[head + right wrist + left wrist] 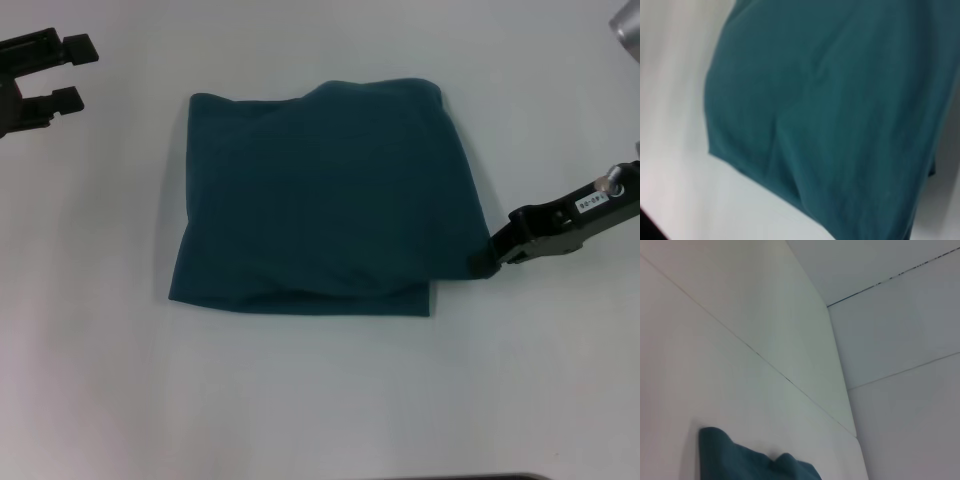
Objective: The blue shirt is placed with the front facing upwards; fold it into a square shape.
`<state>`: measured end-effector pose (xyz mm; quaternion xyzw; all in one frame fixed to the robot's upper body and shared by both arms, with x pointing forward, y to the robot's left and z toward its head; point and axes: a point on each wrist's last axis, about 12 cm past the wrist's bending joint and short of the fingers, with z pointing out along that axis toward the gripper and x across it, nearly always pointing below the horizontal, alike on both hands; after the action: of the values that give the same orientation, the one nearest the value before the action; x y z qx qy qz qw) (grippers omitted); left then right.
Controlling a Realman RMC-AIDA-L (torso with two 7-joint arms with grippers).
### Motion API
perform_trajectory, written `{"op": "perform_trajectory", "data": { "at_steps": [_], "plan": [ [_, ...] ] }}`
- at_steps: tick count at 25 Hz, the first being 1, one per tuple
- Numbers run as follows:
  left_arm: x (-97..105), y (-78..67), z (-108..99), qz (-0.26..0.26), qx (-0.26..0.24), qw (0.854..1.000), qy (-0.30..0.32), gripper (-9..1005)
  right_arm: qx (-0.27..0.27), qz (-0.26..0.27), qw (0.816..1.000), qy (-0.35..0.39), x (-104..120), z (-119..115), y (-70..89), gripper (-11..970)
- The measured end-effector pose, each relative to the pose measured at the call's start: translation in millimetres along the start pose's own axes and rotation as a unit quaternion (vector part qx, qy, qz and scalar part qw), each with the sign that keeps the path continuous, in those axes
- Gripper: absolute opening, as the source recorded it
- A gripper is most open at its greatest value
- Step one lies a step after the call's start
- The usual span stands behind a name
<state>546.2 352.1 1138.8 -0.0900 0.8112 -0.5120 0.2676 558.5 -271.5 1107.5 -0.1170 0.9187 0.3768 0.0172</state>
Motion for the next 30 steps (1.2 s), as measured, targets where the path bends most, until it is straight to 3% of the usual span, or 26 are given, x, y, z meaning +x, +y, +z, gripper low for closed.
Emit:
{"op": "perform_trajectory", "data": {
  "at_steps": [5, 11, 19, 30],
  "plan": [
    [0.3, 0.8, -1.4, -0.002, 0.000, 1.000, -0.003, 835, -0.021, 0.007, 1.000, 0.012, 7.8, -9.1, -1.1, 13],
    [-0.3, 0.4, -0.2, 0.000, -0.001, 1.000, -0.002, 835, -0.022, 0.014, 0.999, 0.022, 16.6, -8.6, -6.9, 35],
    [-1.3, -0.5, 0.5, 0.000, 0.000, 1.000, -0.002, 833, -0.034, 0.018, 0.998, 0.047, 22.7, 15.3, -11.0, 65],
    [-2.1, -1.0, 0.4, 0.000, 0.001, 1.000, -0.004, 832, -0.023, 0.025, 0.998, 0.051, 27.6, 4.8, -19.5, 106]
  ]
}}
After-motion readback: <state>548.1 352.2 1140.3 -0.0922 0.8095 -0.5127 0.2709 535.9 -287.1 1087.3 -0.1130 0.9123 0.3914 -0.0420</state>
